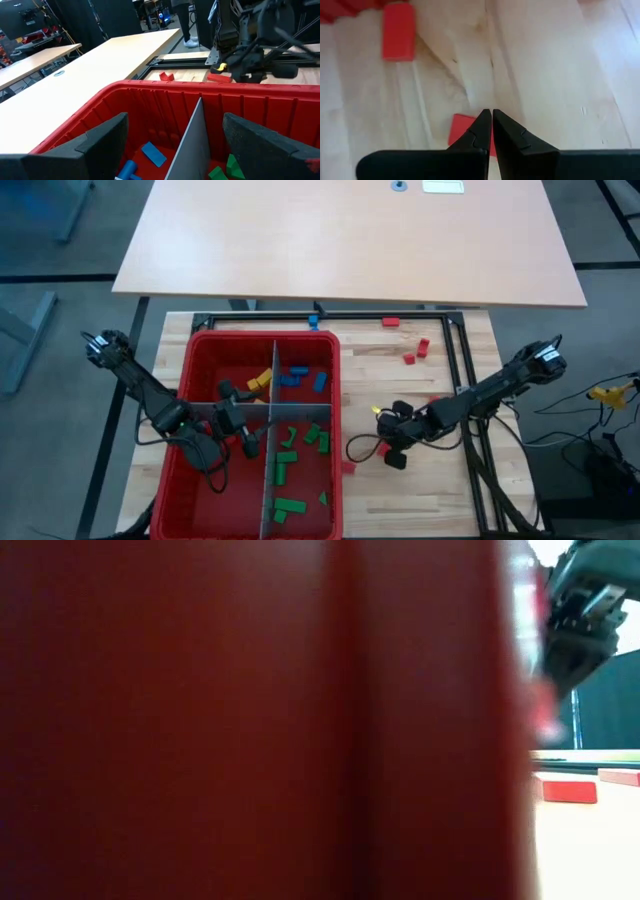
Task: Sort blocks
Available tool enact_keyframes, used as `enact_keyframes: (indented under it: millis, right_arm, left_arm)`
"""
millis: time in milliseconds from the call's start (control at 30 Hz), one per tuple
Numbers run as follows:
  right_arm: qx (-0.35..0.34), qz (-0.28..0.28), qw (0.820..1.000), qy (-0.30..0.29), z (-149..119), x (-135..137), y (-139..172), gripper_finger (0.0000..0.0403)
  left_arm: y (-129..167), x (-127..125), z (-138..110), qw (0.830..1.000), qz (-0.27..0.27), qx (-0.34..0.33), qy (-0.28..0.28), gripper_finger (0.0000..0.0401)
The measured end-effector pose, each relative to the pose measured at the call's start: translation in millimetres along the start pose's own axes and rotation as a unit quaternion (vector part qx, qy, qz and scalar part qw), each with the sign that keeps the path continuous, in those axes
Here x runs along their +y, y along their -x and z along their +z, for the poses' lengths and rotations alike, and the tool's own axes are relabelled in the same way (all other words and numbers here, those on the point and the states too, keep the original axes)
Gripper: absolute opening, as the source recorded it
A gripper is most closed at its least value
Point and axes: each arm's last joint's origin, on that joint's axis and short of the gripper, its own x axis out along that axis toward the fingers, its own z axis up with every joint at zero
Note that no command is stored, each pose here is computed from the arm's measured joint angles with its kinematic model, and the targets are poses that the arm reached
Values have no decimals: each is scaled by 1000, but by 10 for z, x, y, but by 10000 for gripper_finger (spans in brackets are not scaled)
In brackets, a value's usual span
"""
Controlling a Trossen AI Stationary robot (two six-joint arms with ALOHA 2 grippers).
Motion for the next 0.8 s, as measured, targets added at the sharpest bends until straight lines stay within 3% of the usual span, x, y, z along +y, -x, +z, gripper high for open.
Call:
enact_keyframes:
  millis: [200,400,567,800]
  right_arm:
    - [8,34,998,50,3,10,71,14]
    - [67,21,992,103,-100,-7,13,97]
    - [74,19,986,146,-110,-4,-29,170]
    - [73,24,973,220,-110,-4,-30,214]
  left_arm:
    - [1,0,0,1000,0,0,1,312]
    - [1,-2,1,1000,-2,0,1,312]
    - [0,-2,2,1000,-3,0,2,312]
    - [0,-2,2,1000,-3,0,2,312]
